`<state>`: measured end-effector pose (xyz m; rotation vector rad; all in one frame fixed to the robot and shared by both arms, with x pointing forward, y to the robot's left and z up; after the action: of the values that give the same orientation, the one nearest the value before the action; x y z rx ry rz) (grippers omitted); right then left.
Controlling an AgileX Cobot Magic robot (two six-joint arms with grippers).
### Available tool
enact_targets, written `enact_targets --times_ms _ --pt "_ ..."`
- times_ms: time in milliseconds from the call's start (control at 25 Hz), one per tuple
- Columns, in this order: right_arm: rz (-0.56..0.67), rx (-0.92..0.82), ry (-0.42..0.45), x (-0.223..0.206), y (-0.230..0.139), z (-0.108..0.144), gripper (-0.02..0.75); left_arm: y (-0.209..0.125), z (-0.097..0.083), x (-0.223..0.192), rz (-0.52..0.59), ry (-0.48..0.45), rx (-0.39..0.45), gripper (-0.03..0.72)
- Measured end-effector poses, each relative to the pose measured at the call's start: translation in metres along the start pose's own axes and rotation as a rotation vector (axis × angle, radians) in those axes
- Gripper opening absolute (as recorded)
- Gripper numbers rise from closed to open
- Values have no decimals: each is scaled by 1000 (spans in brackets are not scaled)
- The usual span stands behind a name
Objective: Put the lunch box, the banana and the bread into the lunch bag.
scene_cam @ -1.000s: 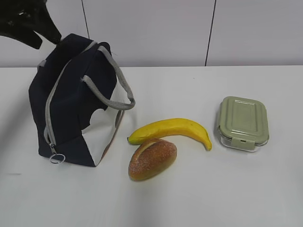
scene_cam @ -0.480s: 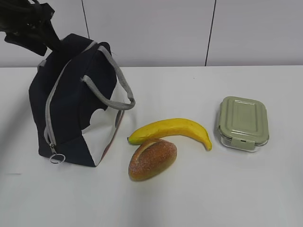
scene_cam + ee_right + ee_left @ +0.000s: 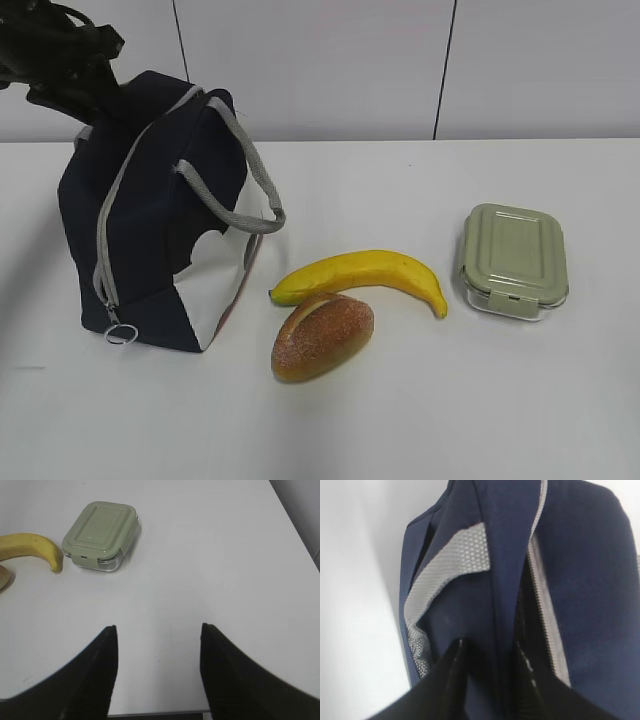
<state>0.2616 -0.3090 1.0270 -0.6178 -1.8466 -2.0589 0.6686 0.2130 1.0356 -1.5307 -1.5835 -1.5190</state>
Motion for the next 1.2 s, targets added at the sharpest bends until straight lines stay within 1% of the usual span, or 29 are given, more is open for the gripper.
enact_targets --times_ms 200,280,400,960,1080,1200 --pt "0 0 0 0 0 0 419 0 0 0 0 -1 -2 50" --pt "0 0 0 0 0 0 419 0 0 0 0 -1 -2 1" --pt "0 0 0 0 0 0 419 0 0 0 0 -1 -2 -10" --pt "0 0 0 0 0 0 419 0 0 0 -1 -2 -1 -14" --pt "0 0 0 0 0 0 419 1 -3 0 -8 -26 9 -14" --pt "0 0 0 0 0 0 419 1 -10 0 -9 -75 26 -15"
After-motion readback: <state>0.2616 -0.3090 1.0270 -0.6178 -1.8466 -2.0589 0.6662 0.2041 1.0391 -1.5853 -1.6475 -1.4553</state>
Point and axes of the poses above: a point on each arm's last joint axis where the gripper is mounted, x pointing back along that axis away from the gripper, z along the wrist's bending axis when the last joint is at zero, y = z × x, the point moved 4 cm from there along -x, pointing out along that axis toward the gripper, and after that the axes turned 7 degrees about -x, right-handed, at the moved point
